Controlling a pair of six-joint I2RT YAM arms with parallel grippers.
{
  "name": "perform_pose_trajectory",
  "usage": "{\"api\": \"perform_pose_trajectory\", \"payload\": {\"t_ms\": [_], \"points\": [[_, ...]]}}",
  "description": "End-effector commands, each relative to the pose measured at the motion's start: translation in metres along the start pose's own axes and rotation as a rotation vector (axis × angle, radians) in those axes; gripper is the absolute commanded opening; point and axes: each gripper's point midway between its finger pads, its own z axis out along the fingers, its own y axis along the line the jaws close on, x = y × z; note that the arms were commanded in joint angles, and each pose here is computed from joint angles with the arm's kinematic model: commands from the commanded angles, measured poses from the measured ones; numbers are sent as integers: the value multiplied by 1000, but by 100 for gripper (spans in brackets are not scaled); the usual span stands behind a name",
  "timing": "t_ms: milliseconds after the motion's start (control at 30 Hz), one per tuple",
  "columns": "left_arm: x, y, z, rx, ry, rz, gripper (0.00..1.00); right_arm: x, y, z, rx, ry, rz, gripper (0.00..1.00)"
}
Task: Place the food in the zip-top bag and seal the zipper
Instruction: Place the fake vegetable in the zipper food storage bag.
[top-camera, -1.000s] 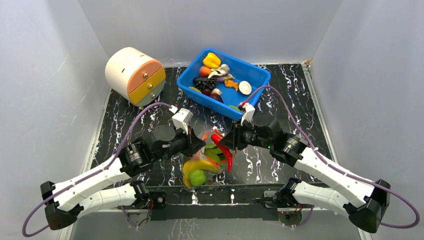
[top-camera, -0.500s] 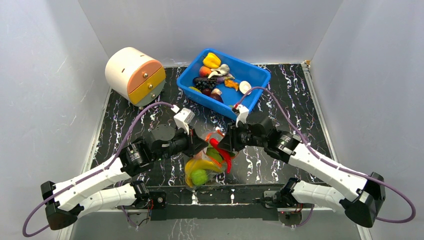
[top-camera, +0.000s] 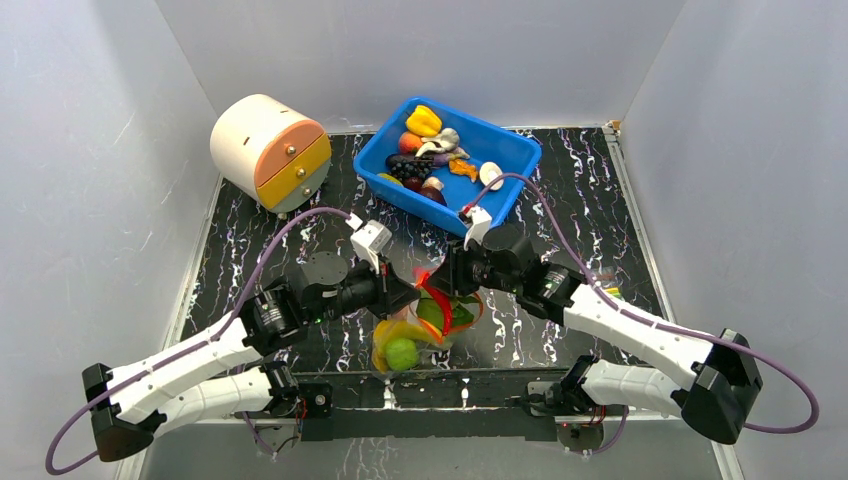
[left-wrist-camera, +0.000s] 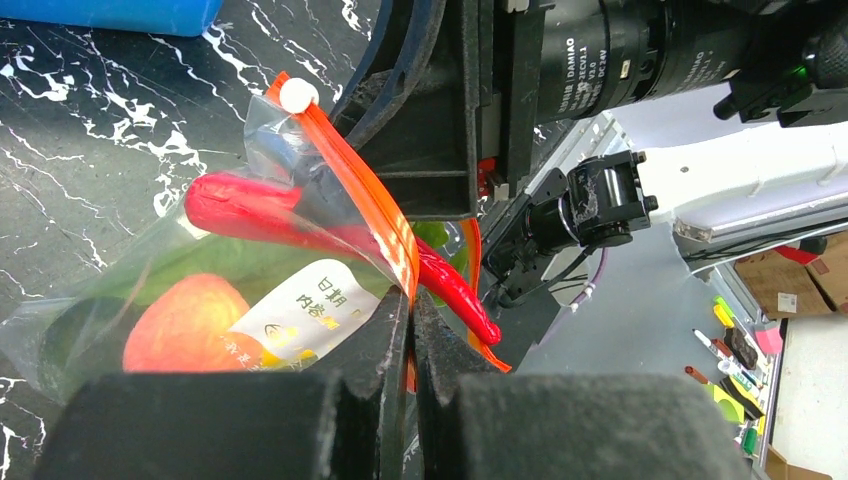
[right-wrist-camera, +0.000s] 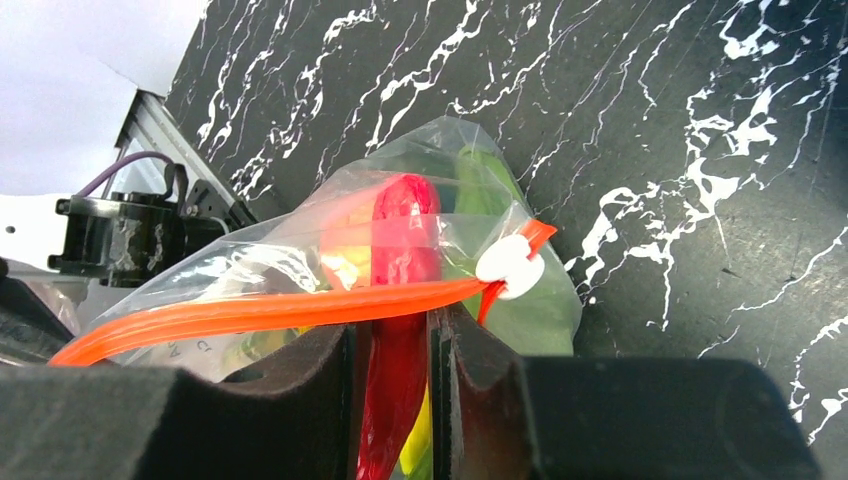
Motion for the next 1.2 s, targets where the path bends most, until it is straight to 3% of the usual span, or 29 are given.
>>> {"api": "perform_pose_trajectory", "payload": {"t_ms": [0,300,567,667,967,1167], "points": [[-14,-14,-7,67,-69,-6,0,-22,-1,5,10,-124,-20,25],[-13,-9,-6,41,-64,-16,0,-37,5,-22,57,-123,-16,54],[-10,-6,-6,30,-58,-21,0,-59,9,-58,120,-191,34,64],[-11,-5,-3,27,-63,-20,0,-59,6,-61,137,-191,28,81],[-14,-8,5,29,-52,-13,0,-64,-5,-47,193,-243,205,79],[-12,-6,5,21,-52,-10,0,-61,1,-20,153,-198,212,78]]}}
